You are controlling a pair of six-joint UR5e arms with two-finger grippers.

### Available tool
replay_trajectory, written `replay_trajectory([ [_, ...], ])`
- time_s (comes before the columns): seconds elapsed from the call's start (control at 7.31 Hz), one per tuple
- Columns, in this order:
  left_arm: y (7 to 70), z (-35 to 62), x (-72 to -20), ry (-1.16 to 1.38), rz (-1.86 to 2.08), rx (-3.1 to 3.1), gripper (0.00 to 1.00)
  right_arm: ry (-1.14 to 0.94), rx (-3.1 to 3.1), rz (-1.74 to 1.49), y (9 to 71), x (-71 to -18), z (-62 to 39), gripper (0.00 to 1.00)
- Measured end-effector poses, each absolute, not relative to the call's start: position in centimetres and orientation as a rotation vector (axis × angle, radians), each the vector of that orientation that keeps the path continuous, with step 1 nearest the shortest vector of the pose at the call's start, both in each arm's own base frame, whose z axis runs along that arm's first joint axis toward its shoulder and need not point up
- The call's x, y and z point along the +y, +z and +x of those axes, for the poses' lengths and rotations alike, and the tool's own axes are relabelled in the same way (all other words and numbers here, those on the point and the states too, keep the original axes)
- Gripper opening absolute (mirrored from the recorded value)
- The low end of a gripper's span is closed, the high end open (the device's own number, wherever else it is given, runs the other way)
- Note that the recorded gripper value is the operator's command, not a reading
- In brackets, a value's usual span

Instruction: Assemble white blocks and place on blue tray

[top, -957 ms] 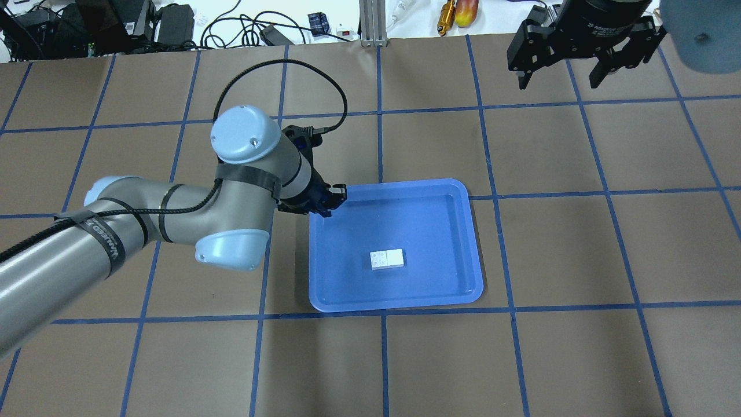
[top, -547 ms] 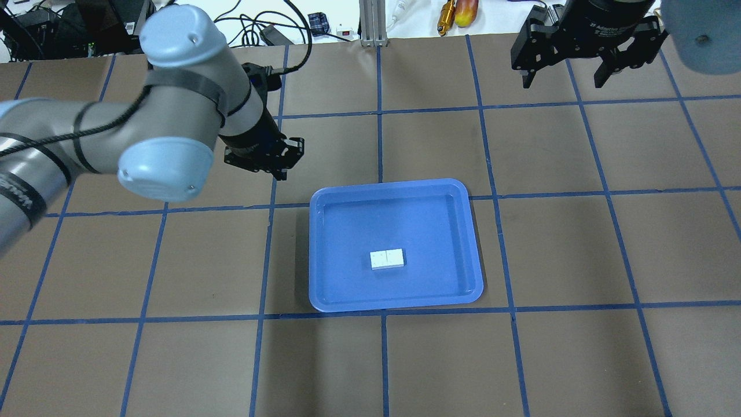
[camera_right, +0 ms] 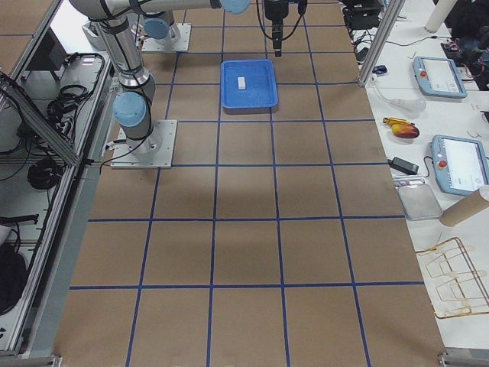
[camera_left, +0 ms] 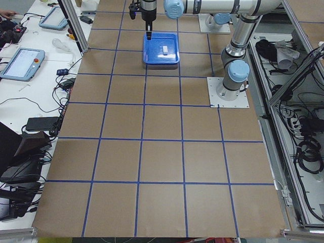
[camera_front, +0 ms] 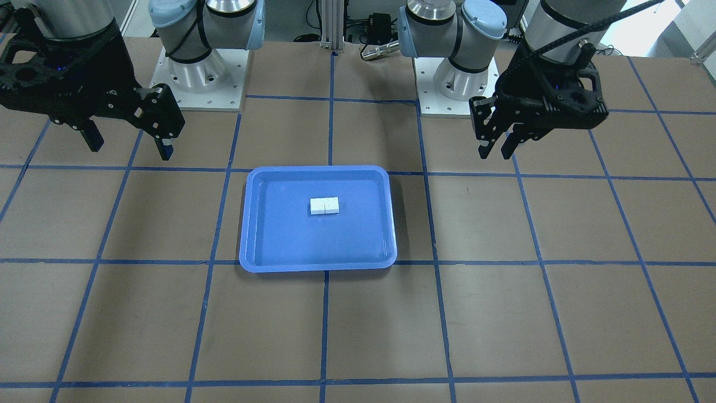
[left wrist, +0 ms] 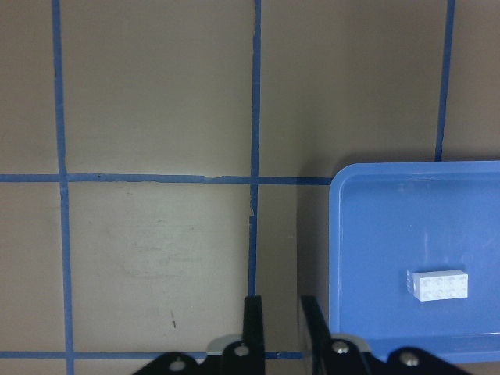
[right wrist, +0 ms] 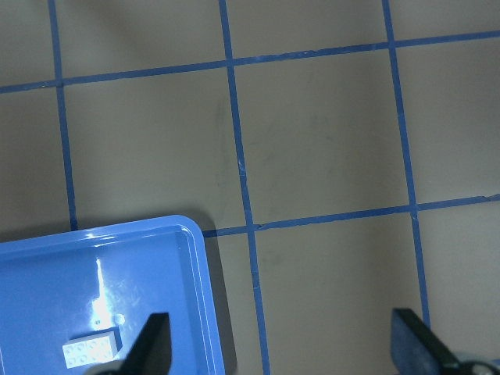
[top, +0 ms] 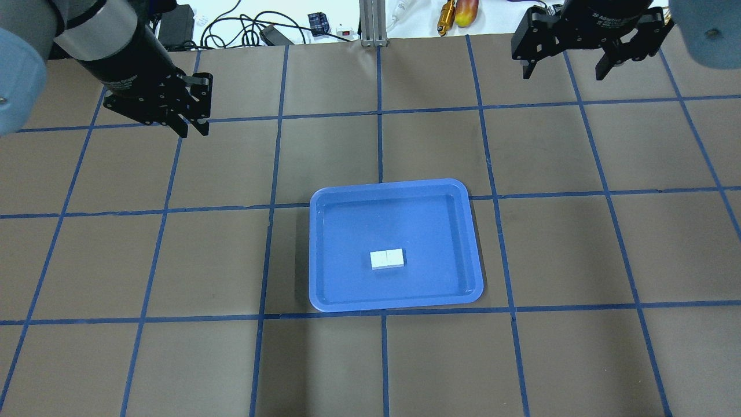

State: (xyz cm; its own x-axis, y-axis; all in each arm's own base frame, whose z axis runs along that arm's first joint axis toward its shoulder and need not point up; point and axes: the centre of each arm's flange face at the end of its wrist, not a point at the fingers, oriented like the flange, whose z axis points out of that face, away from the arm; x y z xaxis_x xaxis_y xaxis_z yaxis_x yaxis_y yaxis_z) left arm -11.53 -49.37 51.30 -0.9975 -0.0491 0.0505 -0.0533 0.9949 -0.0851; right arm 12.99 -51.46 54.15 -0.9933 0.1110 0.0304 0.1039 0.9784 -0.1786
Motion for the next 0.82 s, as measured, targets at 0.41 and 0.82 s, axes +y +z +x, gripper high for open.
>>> replay_trajectory([
  [0.41,50.2,-11.3,-48.9,0.139,0.081,-3.091,1.0,0.187,-3.094,-0.164,54.7,-50.3,13.1,1.0],
  [0.82,50.4,-11.1,-48.9,0.194,-0.023,-3.122,1.0,0.141,-3.099,-0.161,54.9,-50.2,13.1,1.0],
])
